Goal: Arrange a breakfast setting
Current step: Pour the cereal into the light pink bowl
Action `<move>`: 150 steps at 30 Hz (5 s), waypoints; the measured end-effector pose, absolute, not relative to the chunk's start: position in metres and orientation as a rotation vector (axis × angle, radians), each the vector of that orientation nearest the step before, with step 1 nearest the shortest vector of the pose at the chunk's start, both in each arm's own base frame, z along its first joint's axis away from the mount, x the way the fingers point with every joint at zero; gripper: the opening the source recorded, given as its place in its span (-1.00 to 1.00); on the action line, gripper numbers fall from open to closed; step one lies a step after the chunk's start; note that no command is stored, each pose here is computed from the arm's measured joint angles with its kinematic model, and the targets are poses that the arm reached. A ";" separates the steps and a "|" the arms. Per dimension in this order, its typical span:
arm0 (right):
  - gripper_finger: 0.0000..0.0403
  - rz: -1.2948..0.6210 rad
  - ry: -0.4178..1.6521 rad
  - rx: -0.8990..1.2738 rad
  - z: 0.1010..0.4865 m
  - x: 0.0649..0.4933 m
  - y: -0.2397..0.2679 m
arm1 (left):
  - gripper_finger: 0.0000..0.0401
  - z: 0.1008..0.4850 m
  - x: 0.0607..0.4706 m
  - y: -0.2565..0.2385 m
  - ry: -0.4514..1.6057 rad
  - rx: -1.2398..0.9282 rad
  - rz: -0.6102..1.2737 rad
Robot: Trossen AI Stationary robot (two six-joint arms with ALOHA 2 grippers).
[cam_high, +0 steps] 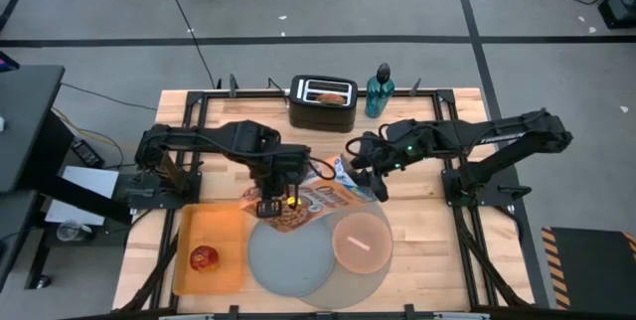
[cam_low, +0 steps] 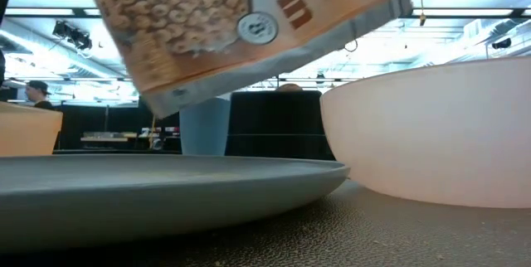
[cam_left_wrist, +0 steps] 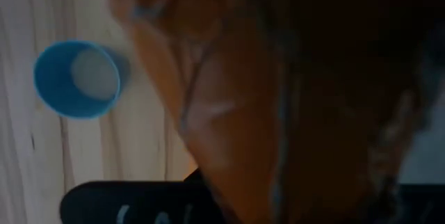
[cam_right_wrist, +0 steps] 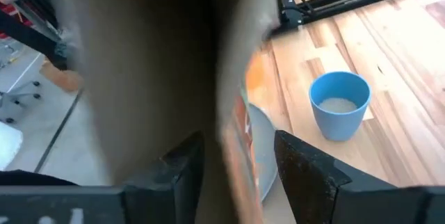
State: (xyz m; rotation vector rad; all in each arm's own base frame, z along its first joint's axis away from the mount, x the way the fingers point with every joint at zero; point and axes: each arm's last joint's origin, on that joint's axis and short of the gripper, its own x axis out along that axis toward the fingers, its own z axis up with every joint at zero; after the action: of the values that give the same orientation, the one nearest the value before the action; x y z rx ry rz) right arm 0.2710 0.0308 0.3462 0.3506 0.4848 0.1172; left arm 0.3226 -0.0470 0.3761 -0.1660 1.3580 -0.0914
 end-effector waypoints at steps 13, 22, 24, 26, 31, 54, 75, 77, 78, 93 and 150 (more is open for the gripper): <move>-0.95 0.158 0.477 0.338 0.348 0.270 0.032 | -0.88 0.383 0.333 -0.046 1.227 -0.153 -0.123; -0.97 0.206 0.461 0.320 0.353 0.266 0.032 | -0.71 0.385 0.334 -0.046 1.207 -0.166 -0.117; -0.98 0.214 0.458 0.320 0.353 0.265 0.033 | -0.60 0.388 0.333 -0.046 1.190 -0.170 -0.119; -0.98 0.216 0.458 0.321 0.354 0.265 0.033 | -0.46 0.391 0.330 -0.046 1.178 -0.180 -0.116; -0.98 0.221 0.446 0.305 0.358 0.259 0.032 | -0.06 0.401 0.324 -0.046 1.120 -0.176 -0.117; -0.98 0.237 0.450 0.325 0.364 0.247 0.031 | 0.32 0.389 0.234 -0.042 0.559 -0.304 0.079; -0.98 0.217 0.444 0.332 0.364 0.248 0.031 | 0.39 0.303 0.196 -0.066 0.240 -0.386 0.071; -0.98 0.216 0.443 0.332 0.364 0.248 0.031 | 0.49 0.301 0.196 -0.066 0.251 -0.378 0.074; -0.98 0.216 0.442 0.332 0.364 0.248 0.031 | 0.54 0.301 0.196 -0.066 0.256 -0.374 0.077; -0.98 0.216 0.442 0.332 0.364 0.248 0.031 | 0.83 0.283 0.190 -0.061 0.464 -0.262 0.061; -0.31 0.298 0.486 0.429 0.364 0.245 0.033 | 0.06 0.322 0.225 -0.061 0.686 -0.225 -0.119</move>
State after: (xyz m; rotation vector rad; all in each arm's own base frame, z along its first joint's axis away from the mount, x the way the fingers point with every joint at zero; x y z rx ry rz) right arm 0.2448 0.0334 0.3645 0.4292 0.4858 0.2984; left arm 0.2251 -0.0607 0.3217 -0.2254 0.6858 -0.1192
